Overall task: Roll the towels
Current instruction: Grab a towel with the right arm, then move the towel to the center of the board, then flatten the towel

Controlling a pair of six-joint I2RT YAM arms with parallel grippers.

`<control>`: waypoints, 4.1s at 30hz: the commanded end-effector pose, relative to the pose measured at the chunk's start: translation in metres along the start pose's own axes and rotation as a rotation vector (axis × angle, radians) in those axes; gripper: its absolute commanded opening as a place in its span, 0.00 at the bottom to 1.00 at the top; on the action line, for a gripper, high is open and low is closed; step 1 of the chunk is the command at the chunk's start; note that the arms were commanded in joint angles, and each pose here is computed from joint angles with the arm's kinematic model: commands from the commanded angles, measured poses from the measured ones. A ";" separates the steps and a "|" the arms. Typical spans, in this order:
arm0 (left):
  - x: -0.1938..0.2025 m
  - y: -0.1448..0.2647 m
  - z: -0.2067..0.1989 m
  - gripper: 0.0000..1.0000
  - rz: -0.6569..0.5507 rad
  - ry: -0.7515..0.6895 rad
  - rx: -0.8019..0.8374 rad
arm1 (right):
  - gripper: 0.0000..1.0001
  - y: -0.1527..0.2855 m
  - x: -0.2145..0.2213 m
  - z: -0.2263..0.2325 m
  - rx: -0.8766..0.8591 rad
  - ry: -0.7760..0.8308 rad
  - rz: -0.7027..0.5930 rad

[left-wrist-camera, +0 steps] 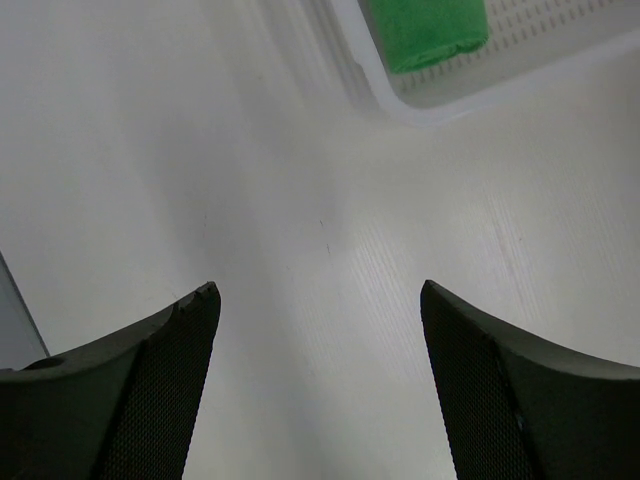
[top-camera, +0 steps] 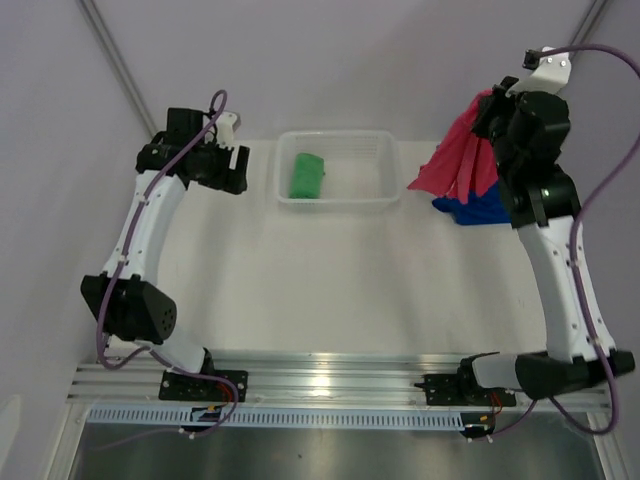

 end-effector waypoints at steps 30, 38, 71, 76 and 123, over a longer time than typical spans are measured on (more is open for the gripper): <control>0.158 0.103 -0.009 0.81 0.103 -0.115 0.127 | 0.55 0.084 0.185 0.266 -0.824 0.213 0.634; 0.228 0.038 0.002 0.79 0.334 -0.248 0.122 | 0.51 0.119 0.223 0.202 -0.899 0.227 0.529; 0.233 0.046 0.103 0.75 0.216 0.263 -0.053 | 0.56 0.236 0.379 0.387 -1.548 0.871 0.436; 0.223 0.049 0.102 0.74 0.190 0.277 -0.030 | 0.52 0.230 0.392 0.388 -1.460 0.879 0.504; 0.253 -0.051 -0.044 0.78 0.398 -1.022 0.452 | 0.00 0.099 0.227 0.074 -0.862 0.068 0.633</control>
Point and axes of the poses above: each gripper's point midway between its finger pads, its own y axis back along the fingers, its own z axis along the line the jaws close on, x = y × z, the point moved 9 cm from there along y, back along the fingers, and after that the axes turned 11 degrees about y, right-handed, at the moved point
